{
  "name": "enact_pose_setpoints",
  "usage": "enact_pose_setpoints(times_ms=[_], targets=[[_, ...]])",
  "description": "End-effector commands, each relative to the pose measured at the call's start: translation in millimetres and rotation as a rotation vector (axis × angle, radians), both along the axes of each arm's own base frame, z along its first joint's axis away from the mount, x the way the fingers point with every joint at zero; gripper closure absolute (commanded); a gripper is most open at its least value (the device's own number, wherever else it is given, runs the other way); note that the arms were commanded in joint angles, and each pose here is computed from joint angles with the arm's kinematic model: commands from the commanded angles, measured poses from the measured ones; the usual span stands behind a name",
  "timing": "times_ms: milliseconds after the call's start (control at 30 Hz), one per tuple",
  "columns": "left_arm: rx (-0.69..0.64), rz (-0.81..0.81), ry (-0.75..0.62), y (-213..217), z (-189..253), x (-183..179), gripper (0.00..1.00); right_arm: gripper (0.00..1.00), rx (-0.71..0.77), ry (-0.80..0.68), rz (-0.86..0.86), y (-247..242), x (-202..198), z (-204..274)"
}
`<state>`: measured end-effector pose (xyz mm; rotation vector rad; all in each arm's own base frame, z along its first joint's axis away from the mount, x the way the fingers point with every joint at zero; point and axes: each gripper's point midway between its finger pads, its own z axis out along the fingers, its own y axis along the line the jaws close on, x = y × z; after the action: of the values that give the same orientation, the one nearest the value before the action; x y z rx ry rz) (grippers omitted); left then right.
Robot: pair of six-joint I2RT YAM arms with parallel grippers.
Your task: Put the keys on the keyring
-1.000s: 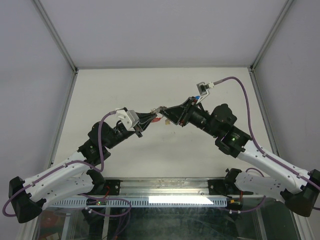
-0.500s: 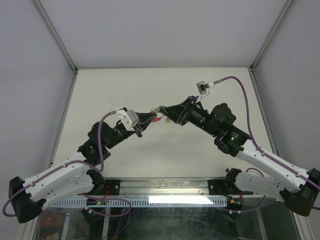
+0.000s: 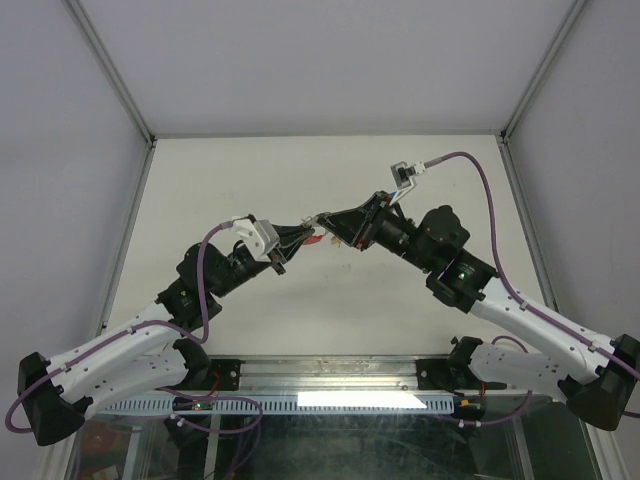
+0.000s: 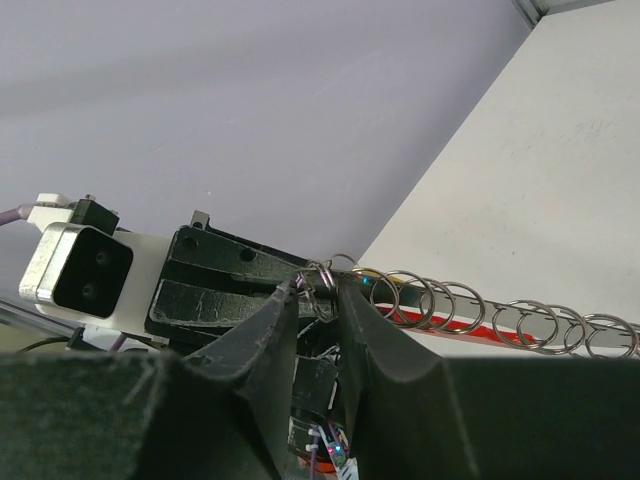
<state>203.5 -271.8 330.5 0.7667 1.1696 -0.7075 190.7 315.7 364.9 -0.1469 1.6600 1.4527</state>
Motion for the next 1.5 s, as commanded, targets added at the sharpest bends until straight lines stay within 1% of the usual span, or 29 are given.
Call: enact_pose_setpoints(times_ms=[0,267,467,633,733,967,1200,1333,1467], targets=[[-0.079,-0.030,-0.072,0.0,38.3,-8.6,1.00,0.77,0.108,-0.079,0.020,-3.9,-8.1,41.6],[-0.078,-0.031,-0.067,-1.4,37.9,-7.9,1.00,0.91,0.102,-0.078,0.012,-6.5,-8.3,39.7],[-0.066,-0.012,-0.055,-0.4,33.7,-4.2,1.00,0.97,0.091,-0.099,0.014,-8.9,-10.6,41.8],[-0.048,0.001,-0.040,-0.3,28.8,-1.3,1.00,0.97,0.072,-0.110,0.002,-16.3,-13.9,46.1],[-0.033,0.002,-0.036,-1.0,25.9,-0.4,1.00,1.00,0.003,-0.185,-0.048,-23.5,-7.8,49.3],[0.027,0.014,-0.037,-2.4,15.2,3.7,1.00,1.00,-0.135,-0.208,-0.128,-34.7,5.0,55.3],[0.100,0.037,-0.032,-2.7,3.2,10.2,1.00,1.00,-0.244,-0.239,-0.153,-40.0,11.3,59.4],[0.109,0.031,-0.030,-4.6,1.8,10.2,1.00,1.00,-0.266,-0.291,-0.144,-38.6,11.7,59.2],[0.113,0.018,-0.015,-8.1,0.4,10.1,1.00,1.00,-0.222,-0.377,-0.125,-32.7,9.7,63.3]])
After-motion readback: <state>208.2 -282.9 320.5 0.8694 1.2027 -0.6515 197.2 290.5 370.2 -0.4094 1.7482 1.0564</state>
